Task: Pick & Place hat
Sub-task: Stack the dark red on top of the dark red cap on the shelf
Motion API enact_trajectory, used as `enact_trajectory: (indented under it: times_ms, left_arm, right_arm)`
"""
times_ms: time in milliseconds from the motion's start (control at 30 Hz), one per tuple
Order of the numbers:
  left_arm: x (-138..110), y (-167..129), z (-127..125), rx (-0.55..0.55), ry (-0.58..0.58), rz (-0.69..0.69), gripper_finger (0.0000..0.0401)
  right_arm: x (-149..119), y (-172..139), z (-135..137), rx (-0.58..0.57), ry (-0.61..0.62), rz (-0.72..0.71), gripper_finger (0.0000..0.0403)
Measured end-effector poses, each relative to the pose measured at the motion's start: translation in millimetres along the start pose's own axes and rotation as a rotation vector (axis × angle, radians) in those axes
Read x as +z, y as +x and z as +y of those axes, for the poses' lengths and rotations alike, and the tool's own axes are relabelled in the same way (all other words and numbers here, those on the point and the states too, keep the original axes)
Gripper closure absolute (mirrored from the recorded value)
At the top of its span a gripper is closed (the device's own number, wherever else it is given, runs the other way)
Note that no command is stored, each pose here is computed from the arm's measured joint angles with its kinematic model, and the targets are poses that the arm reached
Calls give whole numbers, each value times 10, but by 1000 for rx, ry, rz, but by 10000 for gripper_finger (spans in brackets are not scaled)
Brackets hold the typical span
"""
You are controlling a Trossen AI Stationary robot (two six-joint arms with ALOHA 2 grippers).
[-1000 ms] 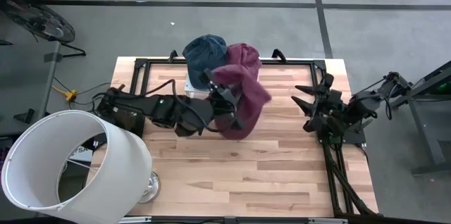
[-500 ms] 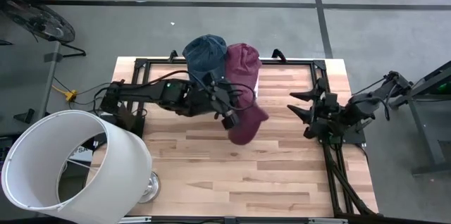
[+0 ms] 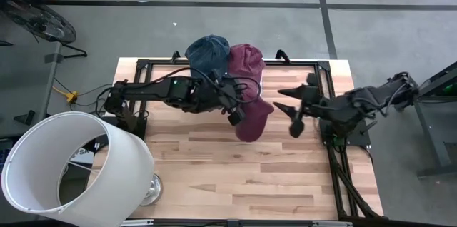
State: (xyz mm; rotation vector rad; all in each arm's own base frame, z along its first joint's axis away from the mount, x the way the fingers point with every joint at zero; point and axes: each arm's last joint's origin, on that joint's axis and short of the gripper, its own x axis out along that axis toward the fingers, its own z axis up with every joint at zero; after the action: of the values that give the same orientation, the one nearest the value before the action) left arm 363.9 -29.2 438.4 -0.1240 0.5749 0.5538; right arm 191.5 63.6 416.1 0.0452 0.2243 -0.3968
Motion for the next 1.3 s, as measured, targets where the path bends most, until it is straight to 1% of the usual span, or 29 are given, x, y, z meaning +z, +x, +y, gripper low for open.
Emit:
enact_trajectory:
  times_ms: [133, 233, 367, 500, 633, 733, 867, 1000, 1167, 1300]
  left_arm:
    - [-3, 3, 7, 2, 45, 5, 358]
    - [-3, 3, 7, 5, 77, 4, 358]
    - [-6, -2, -2, -2, 134, 5, 358]
    - [-11, -2, -13, -43, 176, 18, 358]
    - [-12, -3, -15, -49, 215, 19, 358]
    - [-13, -2, -18, -62, 244, 22, 358]
    - [-13, -3, -20, -69, 286, 22, 358]
    - [-14, -3, -21, -72, 319, 21, 358]
    - [-2, -2, -27, -81, 355, 8, 358]
    - [-1, -1, -28, -81, 362, 7, 358]
  right_arm:
    - [200, 229, 112, -3, -3, 52, 214]
    - [317, 394, 182, -33, -1, 91, 214]
    - [386, 596, 266, -79, -42, 162, 214]
    - [425, 753, 307, -102, -27, 244, 214]
    - [460, 812, 307, -60, 10, 334, 207]
    - [467, 830, 319, -25, 29, 372, 186]
    - [448, 831, 317, -39, 34, 385, 152]
    - [437, 837, 288, -72, 54, 390, 130]
    - [418, 907, 258, -66, 66, 417, 123]
    - [355, 1020, 292, -51, 64, 457, 123]
